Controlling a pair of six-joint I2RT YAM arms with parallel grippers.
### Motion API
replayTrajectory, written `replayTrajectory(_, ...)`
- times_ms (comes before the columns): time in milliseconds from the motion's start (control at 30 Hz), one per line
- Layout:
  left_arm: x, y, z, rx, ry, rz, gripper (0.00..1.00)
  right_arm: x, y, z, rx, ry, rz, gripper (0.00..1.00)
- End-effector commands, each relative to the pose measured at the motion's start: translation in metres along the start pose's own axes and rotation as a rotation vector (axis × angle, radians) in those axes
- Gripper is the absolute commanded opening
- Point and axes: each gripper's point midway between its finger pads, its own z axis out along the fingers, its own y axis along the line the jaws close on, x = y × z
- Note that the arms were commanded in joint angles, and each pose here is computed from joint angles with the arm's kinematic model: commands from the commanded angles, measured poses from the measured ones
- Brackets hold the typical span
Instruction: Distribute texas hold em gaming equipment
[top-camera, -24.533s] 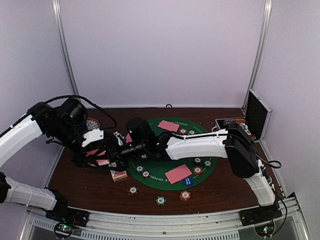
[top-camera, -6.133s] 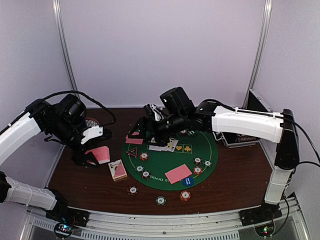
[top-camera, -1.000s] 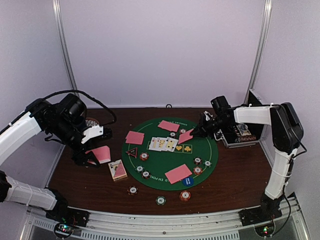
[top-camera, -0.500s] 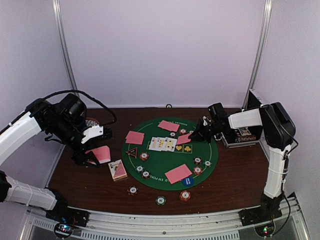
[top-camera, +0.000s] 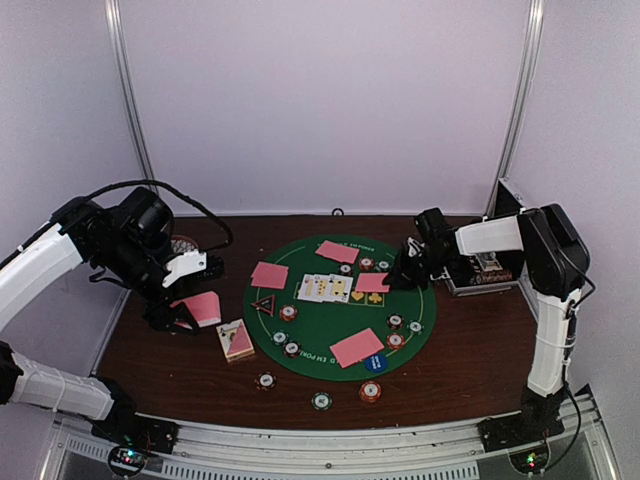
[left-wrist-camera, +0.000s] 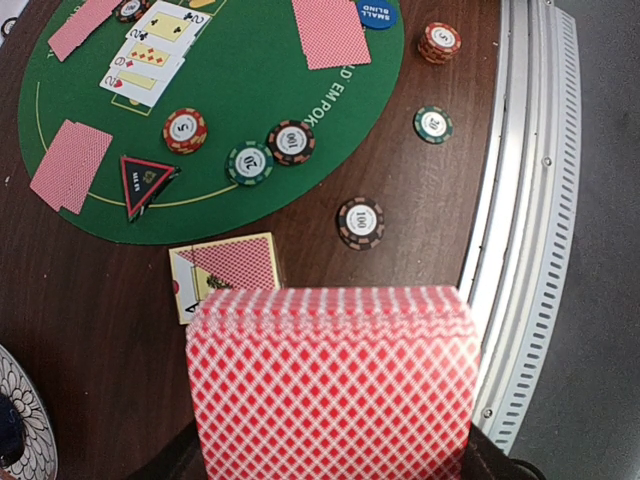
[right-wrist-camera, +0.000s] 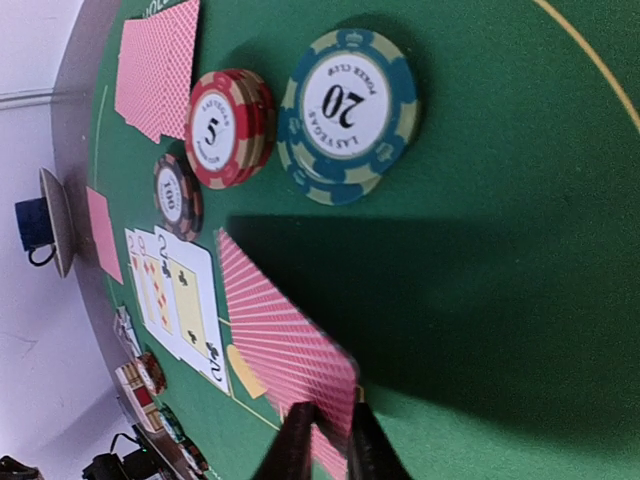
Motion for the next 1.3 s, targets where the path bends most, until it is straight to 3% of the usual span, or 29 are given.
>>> replayTrajectory(0,-0.01,0.002,-0.01,-0.02,-0.044,0.019,0.0,-0.004,-0.013,-0.01,0.112,-0.016,-0.045,0.25)
replayTrajectory(300,-0.01,0.001,-0.009,-0.013,-0.044,0.018,0.0,-0.01,0.006,-0.032,0.181,-0.048,-0.132,0.52)
replayTrajectory(467,-0.01,0.001,-0.009,-0.012,-0.044,0.018,0.0,-0.006,0.044,-0.055,0.168,-0.112,-0.211,0.7)
replayTrajectory(600,-0.01,0.001,-0.008,-0.012,-0.04,0.019,0.0,0.009,0.085,-0.069,0.151,-0.151,-0.295,0.98)
replayTrajectory(767,-0.011,0.002,-0.008,-0.011,-0.042,0.018,0.0,0.043,0.131,-0.069,0.09,-0.134,-0.364,1.0)
replayTrajectory(1000,-0.011,0.002,-0.008,-0.011,-0.041,0.018,0.0,0.084,0.179,-0.063,-0.108,-0.12,-0.328,1.0)
replayTrajectory(1267,-0.013,0.002,-0.009,-0.009,-0.046,0.018,0.0,0.151,0.248,-0.04,-0.357,0.044,-0.308,1.0)
